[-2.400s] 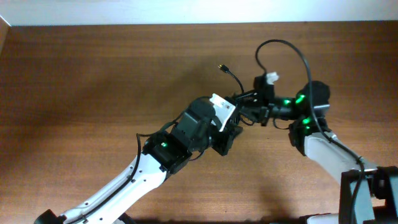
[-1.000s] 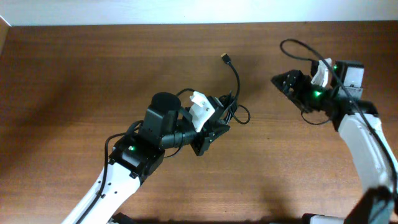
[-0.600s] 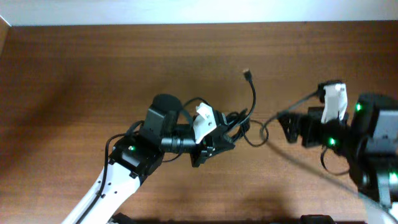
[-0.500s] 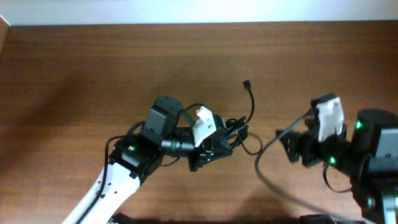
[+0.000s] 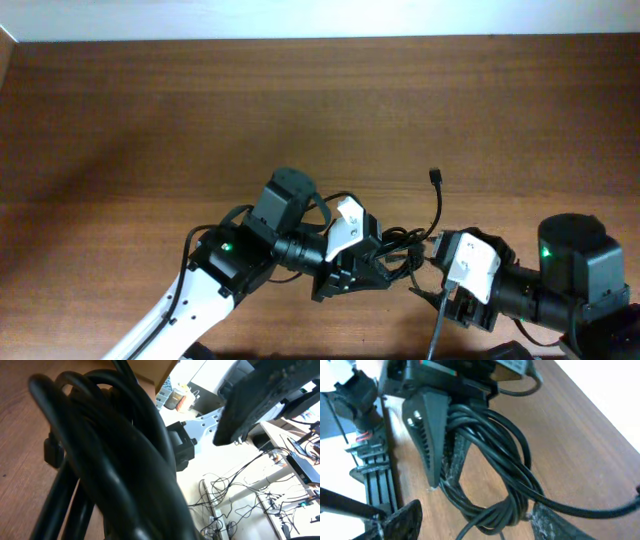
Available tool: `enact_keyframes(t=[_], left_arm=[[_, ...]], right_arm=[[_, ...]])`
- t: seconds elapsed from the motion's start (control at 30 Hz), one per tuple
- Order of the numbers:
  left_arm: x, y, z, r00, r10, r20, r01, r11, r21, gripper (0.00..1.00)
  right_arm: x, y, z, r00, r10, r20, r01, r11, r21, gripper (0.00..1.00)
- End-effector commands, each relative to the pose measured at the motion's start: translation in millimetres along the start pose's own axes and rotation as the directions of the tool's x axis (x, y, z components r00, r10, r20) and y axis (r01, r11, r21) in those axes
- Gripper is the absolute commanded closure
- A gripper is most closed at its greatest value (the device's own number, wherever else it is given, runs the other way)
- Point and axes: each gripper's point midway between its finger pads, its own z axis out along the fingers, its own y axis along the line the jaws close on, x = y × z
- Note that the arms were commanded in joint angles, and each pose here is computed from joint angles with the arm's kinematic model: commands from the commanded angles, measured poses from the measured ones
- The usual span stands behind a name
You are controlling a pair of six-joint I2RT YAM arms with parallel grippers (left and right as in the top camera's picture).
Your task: Untangle cables
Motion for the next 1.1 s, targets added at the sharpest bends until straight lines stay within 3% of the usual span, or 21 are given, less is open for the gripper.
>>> enact_keyframes(t=[0.0, 0.2, 0.27, 0.37, 0.57, 0.63, 0.83, 0.93, 1.07], left_arm=[[-6, -5, -1, 0.999, 0.043, 0.011, -0.043, 0.999, 0.011, 1.00], [6, 25, 10, 0.997, -0.067, -0.030, 0.066, 0.997, -0.050, 1.00], [0, 16, 15, 0.997, -0.083, -0.009, 0.083, 0.995, 0.047, 1.00], [-19, -14, 13, 0.998, 0.015, 0.065, -0.029, 0.974, 0.225, 1.00], [-20, -28, 22, 0.998, 0.036, 0.057, -0.051, 0.962, 0.267, 1.00], [-17, -25, 26, 0.999, 0.030, 0.042, -0.040, 0.969, 0.244, 1.00], [-11, 11, 31, 0.998, -0.068, 0.006, 0.068, 0.997, 0.035, 1.00], [-11, 15, 32, 0.997, -0.080, 0.005, 0.080, 0.997, 0.013, 1.00], [-9, 42, 30, 0.970, -0.241, 0.028, 0.242, 0.960, -0.143, 1.00]], right_arm=[[-3, 3, -1, 0.999, -0.035, 0.009, 0.035, 0.999, -0.014, 0.34], [-4, 3, -1, 0.999, -0.052, 0.010, 0.052, 0.999, -0.013, 0.33], [-3, 3, -1, 0.994, -0.108, 0.009, 0.108, 0.994, -0.011, 0.33], [2, -4, 1, 0.990, -0.137, -0.026, 0.137, 0.990, 0.019, 0.29], [14, -30, 20, 0.987, -0.102, -0.125, 0.109, 0.993, 0.047, 0.30], [16, -35, 27, 0.986, -0.093, -0.139, 0.099, 0.994, 0.038, 0.36], [16, -28, 19, 0.987, -0.096, -0.132, 0.102, 0.994, 0.041, 0.39], [15, -23, 12, 0.987, -0.107, -0.118, 0.114, 0.992, 0.054, 0.43], [14, -18, 5, 0.988, -0.112, -0.107, 0.119, 0.991, 0.063, 0.43]])
